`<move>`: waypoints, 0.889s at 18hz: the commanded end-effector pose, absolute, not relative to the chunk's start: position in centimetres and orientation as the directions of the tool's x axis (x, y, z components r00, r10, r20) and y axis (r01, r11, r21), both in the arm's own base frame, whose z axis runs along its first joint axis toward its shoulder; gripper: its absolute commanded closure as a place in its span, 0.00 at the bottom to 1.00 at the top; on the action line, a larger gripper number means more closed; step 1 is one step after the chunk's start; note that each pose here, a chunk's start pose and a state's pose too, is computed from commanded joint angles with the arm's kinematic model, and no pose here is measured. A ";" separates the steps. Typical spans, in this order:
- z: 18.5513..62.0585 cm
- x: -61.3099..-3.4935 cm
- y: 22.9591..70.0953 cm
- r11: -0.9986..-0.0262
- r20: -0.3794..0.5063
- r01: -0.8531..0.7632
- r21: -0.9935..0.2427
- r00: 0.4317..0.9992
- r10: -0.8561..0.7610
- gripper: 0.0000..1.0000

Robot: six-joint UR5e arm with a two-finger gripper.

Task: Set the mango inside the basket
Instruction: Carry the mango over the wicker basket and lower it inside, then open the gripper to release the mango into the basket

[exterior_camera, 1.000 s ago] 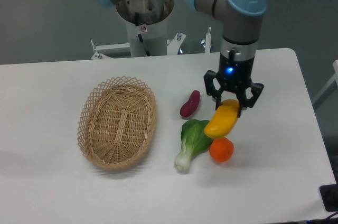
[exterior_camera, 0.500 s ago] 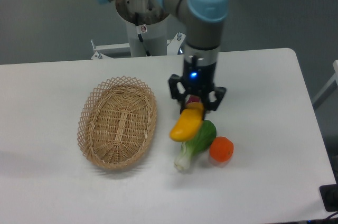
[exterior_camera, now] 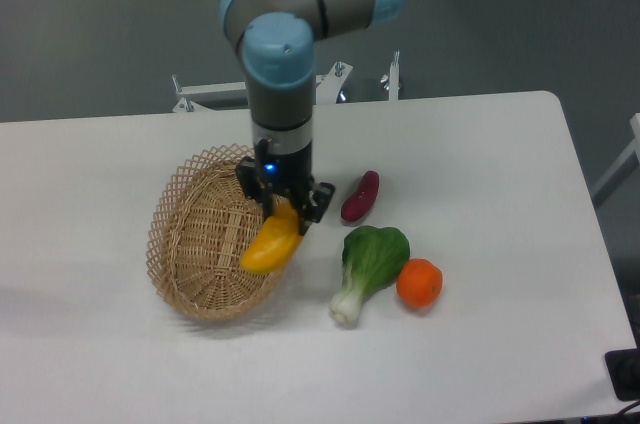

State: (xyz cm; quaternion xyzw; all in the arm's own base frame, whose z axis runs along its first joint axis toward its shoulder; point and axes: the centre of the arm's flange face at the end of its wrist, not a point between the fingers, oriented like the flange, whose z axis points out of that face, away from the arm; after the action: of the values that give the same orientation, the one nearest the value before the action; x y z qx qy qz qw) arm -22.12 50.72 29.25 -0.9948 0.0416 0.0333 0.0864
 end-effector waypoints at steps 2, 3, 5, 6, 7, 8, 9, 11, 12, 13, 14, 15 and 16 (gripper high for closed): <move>27.7 -20.5 51.7 -0.984 -0.074 -0.125 -0.130 0.990 -0.117 0.55; 27.5 -20.1 51.8 -0.984 -0.084 -0.133 -0.114 0.989 -0.124 0.55; 26.5 -19.1 52.3 -0.984 -0.083 -0.154 -0.092 0.986 -0.147 0.55; 26.4 -18.9 52.4 -0.983 -0.081 -0.160 -0.092 0.985 -0.153 0.55; 26.3 -18.8 52.5 -0.982 -0.079 -0.163 -0.090 0.985 -0.157 0.55; 26.3 -18.7 52.4 -0.982 -0.078 -0.166 -0.088 0.984 -0.160 0.55; 26.2 -18.6 52.5 -0.982 -0.077 -0.169 -0.087 0.984 -0.163 0.54; 25.6 -18.1 52.8 -0.981 -0.071 -0.179 -0.078 0.982 -0.174 0.54; 25.6 -18.1 52.7 -0.981 -0.072 -0.181 -0.075 0.982 -0.175 0.54; 25.4 -18.0 52.6 -0.981 -0.067 -0.182 -0.074 0.982 -0.177 0.54; 25.2 -18.0 52.6 -0.981 -0.064 -0.183 -0.070 0.982 -0.179 0.54; 24.8 -17.9 52.5 -0.981 -0.061 -0.184 -0.063 0.982 -0.181 0.54; 24.3 -17.6 52.3 -0.981 -0.055 -0.187 -0.056 0.981 -0.184 0.54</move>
State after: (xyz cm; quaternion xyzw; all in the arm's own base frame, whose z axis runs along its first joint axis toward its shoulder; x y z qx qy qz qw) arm -17.58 52.35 24.34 -0.9949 0.0933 0.0246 0.0304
